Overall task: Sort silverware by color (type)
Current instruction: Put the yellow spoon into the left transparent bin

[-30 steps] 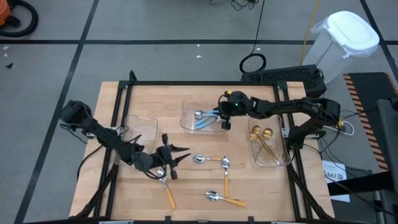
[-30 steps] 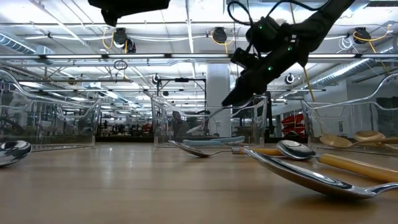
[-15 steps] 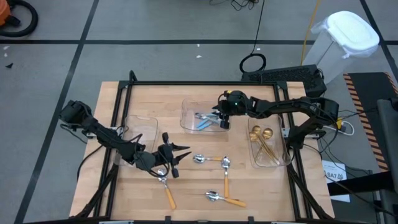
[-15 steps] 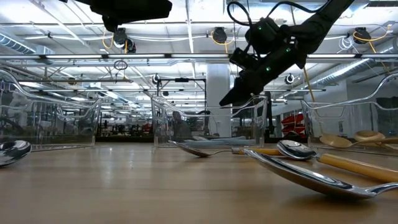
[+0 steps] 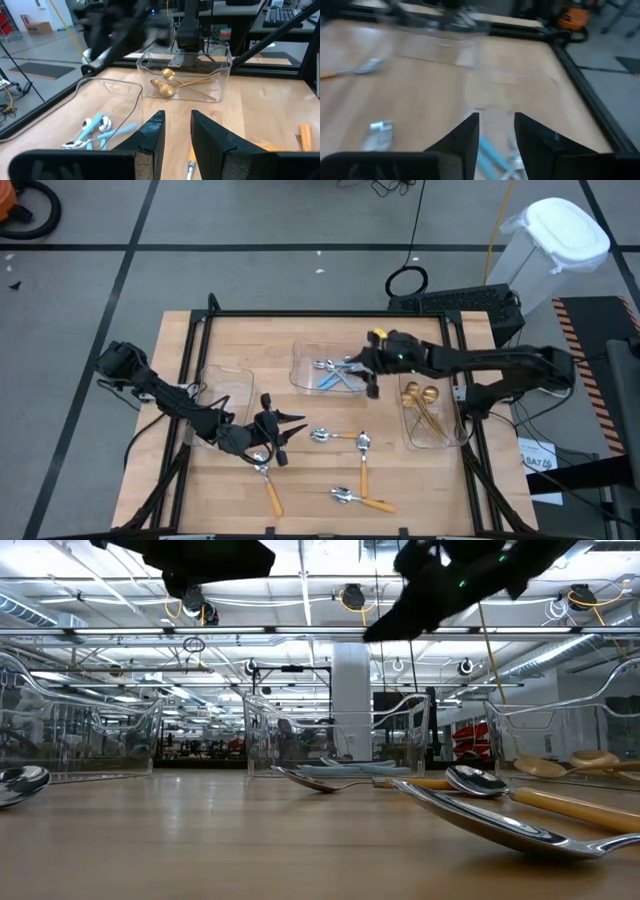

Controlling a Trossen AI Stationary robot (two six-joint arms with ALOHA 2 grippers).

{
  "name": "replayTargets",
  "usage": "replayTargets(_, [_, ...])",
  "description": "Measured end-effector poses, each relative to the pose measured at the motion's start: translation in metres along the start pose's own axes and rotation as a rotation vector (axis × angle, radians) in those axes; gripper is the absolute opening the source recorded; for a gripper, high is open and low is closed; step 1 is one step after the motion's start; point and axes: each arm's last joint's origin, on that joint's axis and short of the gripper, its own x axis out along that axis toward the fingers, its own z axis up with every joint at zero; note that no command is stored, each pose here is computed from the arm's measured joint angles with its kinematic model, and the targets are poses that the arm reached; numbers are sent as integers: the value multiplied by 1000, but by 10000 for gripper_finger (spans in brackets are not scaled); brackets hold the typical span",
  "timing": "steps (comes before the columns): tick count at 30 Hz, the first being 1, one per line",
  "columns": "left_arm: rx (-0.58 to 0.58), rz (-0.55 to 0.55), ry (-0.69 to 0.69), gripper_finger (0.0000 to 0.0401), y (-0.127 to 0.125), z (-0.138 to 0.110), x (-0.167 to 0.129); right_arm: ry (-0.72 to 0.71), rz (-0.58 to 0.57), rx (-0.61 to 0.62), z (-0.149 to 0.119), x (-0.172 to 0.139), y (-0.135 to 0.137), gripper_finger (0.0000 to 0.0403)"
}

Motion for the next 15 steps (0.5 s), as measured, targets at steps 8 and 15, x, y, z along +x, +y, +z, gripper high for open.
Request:
replayTargets(8, [-69, 2, 23, 93, 0, -3, 0, 154, 229, 42, -3, -22, 63, 120])
replayTargets(15, [-148, -9, 58, 93, -5, -10, -2, 228, 278, 61, -24, -31, 119, 120])
